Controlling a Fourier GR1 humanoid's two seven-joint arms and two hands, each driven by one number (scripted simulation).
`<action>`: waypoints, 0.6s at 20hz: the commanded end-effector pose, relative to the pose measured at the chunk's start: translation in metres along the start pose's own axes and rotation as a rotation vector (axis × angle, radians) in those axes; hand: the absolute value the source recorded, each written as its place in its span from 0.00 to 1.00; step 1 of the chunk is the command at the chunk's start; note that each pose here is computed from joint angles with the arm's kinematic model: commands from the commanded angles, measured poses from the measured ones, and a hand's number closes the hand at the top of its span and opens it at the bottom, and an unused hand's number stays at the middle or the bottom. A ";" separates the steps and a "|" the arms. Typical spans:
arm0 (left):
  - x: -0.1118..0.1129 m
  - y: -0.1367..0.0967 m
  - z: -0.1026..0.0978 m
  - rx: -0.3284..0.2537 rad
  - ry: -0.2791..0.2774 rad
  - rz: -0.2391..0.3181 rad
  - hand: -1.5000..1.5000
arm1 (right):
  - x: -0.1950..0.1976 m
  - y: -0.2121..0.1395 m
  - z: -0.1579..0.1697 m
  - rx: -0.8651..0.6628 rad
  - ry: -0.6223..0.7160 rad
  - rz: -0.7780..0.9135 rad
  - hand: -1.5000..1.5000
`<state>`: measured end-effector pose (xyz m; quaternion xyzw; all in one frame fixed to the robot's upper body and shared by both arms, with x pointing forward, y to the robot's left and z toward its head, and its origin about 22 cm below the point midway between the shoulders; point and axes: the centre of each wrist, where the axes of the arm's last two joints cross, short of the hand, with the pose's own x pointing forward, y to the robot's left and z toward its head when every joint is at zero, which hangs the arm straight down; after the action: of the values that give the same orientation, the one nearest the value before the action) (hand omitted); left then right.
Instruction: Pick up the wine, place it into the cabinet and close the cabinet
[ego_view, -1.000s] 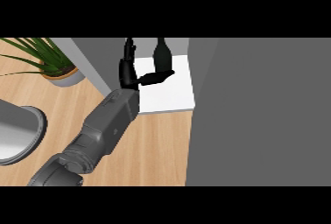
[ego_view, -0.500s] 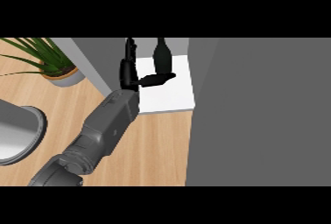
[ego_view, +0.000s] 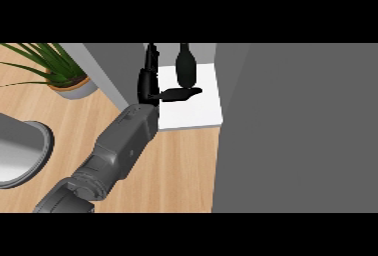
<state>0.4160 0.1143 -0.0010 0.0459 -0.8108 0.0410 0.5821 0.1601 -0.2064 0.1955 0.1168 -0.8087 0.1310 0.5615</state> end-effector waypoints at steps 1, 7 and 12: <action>-0.013 0.010 0.012 0.025 0.058 0.037 0.00 | 0.012 -0.005 0.010 0.001 -0.019 -0.029 0.00; -0.020 0.015 0.021 0.013 0.060 0.137 0.00 | 0.006 -0.001 0.008 0.030 -0.012 -0.030 0.00; -0.030 0.020 0.034 0.034 0.032 0.151 0.00 | 0.007 0.006 0.007 0.020 -0.016 -0.030 0.00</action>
<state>0.4125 0.1147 -0.0043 -0.0095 -0.8147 0.0709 0.5754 0.1595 -0.2045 0.1957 0.1214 -0.8063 0.1281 0.5646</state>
